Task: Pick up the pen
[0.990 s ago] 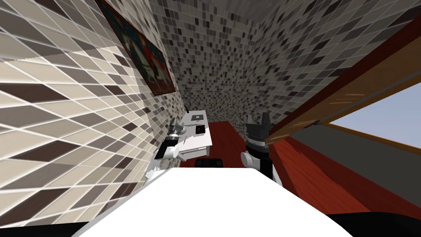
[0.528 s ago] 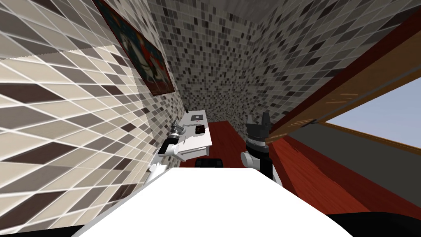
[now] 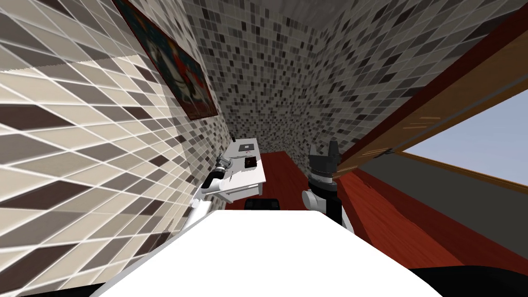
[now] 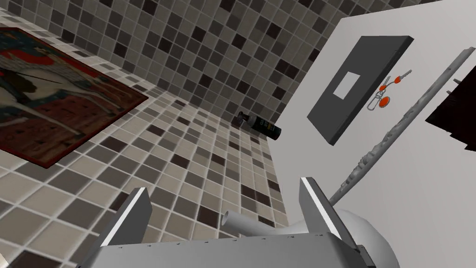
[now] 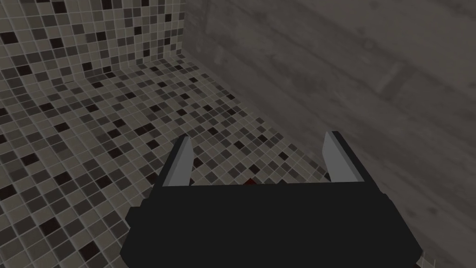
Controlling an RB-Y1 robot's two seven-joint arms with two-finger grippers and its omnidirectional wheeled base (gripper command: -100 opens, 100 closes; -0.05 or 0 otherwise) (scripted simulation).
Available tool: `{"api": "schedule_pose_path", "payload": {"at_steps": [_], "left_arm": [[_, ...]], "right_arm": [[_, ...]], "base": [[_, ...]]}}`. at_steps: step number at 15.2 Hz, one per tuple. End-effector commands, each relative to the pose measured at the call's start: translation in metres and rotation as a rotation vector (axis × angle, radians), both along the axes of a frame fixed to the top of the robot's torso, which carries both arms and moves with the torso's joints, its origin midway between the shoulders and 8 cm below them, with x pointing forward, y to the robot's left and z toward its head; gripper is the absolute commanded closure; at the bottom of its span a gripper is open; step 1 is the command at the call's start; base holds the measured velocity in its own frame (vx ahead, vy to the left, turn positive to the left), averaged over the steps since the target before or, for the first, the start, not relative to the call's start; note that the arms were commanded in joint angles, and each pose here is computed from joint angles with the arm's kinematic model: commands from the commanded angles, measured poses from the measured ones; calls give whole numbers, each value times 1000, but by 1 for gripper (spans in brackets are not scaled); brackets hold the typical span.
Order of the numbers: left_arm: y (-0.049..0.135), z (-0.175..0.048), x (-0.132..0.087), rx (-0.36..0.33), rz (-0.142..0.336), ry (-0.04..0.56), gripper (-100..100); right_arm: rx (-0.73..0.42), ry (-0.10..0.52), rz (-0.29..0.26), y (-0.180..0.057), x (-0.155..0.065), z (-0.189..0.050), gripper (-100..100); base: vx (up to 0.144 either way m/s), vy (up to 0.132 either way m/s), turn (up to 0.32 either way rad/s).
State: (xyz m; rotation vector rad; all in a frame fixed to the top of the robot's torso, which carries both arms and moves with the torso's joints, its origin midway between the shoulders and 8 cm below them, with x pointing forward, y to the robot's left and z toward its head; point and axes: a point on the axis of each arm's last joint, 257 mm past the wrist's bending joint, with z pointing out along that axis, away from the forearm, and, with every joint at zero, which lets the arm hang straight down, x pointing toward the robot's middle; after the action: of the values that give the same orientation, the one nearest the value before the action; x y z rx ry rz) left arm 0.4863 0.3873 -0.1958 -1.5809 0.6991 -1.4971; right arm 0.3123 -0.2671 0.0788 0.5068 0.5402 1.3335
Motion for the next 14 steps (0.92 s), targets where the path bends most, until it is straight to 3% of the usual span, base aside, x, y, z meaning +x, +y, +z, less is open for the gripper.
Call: {"api": "schedule_pose_path", "payload": {"at_steps": [1, 2, 3, 5, 6, 8, 9, 11, 14], "left_arm": [[9, -17, 5, -43, 13, 38, -100], [10, -22, 5, -45, 15, 47, -100], [17, -29, 11, -95, 26, 66, -100], [20, -43, 10, -101, 33, 92, -100], [27, -47, 16, -152, 44, 105, -100], [30, -64, 14, -160, 54, 136, -100], [36, -69, 20, -213, 66, 151, -100], [39, -85, 16, -220, 76, 181, -100], [52, -109, 24, -336, 114, 236, -100]], "right_arm": [[0, 0, 0, 0, 0, 0, 0], [0, 0, 0, 0, 0, 0, 0], [0, 0, 0, 0, 0, 0, 0], [0, 0, 0, 0, 0, 0, 0], [0, 0, 0, 0, 0, 0, 0], [0, 0, 0, 0, 0, 0, 0], [0, 0, 0, 0, 0, 0, 0], [0, 0, 0, 0, 0, 0, 0], [0, 0, 0, 0, 0, 0, 0]], "base": [[-4, 7, -37], [-3, 6, -14], [-4, 6, -29], [-4, 6, -24], [-5, 6, -29], [-3, 7, -27], [-4, 7, -27], [-5, 7, -25], [-6, 7, -37]]}}
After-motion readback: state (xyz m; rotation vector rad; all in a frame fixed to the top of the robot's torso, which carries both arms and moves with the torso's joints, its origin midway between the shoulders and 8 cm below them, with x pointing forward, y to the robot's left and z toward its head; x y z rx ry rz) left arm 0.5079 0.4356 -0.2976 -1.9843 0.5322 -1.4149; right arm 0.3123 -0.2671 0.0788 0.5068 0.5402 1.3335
